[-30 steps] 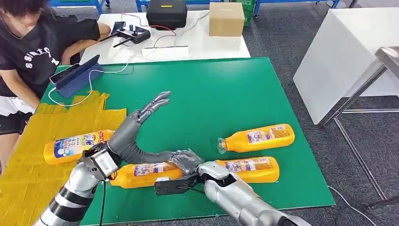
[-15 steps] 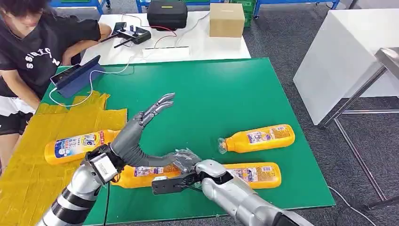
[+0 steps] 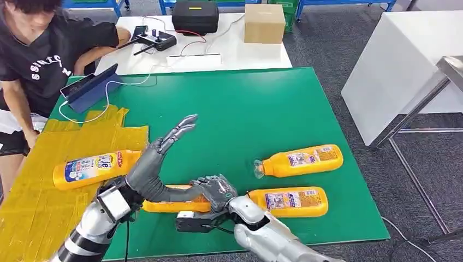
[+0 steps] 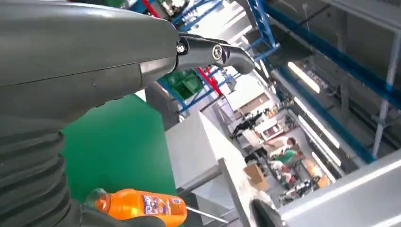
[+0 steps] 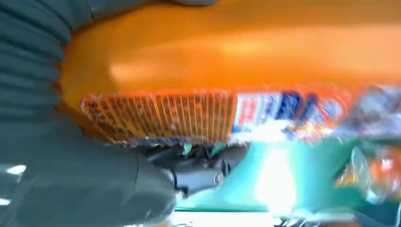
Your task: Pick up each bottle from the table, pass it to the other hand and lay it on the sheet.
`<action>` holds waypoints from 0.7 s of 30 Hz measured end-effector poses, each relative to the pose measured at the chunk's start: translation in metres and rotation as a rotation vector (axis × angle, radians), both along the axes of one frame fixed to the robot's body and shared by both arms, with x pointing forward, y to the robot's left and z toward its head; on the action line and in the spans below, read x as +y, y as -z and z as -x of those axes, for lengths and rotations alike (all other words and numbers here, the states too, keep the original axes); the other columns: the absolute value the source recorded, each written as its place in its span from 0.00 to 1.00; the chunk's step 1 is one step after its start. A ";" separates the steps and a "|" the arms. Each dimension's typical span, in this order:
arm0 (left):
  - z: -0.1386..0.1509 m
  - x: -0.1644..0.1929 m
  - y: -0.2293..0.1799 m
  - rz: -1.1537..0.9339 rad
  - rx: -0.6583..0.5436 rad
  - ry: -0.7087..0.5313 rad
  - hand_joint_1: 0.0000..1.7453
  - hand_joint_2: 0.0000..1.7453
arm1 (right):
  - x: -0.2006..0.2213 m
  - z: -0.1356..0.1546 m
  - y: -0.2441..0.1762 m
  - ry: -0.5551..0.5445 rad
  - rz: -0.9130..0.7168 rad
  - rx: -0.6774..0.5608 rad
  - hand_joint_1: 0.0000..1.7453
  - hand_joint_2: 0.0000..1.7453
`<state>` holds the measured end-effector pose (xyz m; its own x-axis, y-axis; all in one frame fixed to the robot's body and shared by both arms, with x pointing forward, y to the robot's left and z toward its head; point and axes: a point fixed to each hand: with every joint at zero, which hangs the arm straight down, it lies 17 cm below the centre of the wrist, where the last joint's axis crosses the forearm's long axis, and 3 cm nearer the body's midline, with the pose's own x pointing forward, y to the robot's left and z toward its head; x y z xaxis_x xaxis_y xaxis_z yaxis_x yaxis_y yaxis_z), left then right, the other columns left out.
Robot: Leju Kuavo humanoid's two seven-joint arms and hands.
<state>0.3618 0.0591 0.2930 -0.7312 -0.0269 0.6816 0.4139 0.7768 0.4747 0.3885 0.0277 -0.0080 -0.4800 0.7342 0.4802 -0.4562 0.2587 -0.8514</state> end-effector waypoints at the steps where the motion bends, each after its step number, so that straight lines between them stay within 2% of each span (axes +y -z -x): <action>1: 0.003 0.002 0.001 0.005 0.002 -0.005 0.00 1.00 | 0.000 0.002 -0.008 0.021 -0.045 -0.009 1.00 1.00; 6: 0.012 0.010 -0.001 0.028 0.002 -0.019 0.00 1.00 | -0.008 0.012 -0.046 0.113 -0.300 -0.024 1.00 1.00; 13: 0.019 0.010 0.000 0.033 0.006 -0.017 0.00 1.00 | -0.046 0.004 -0.103 0.275 -0.596 -0.125 1.00 1.00; 21: 0.020 0.010 0.000 0.038 0.007 -0.016 0.00 1.00 | -0.082 -0.002 -0.132 0.406 -0.761 -0.191 1.00 1.00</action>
<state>0.3420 0.0696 0.2925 -0.7262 -0.0129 0.6874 0.4040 0.8009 0.4419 0.3904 -0.0542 0.1236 -0.3737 0.3796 0.8463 -0.0729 0.8976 -0.4347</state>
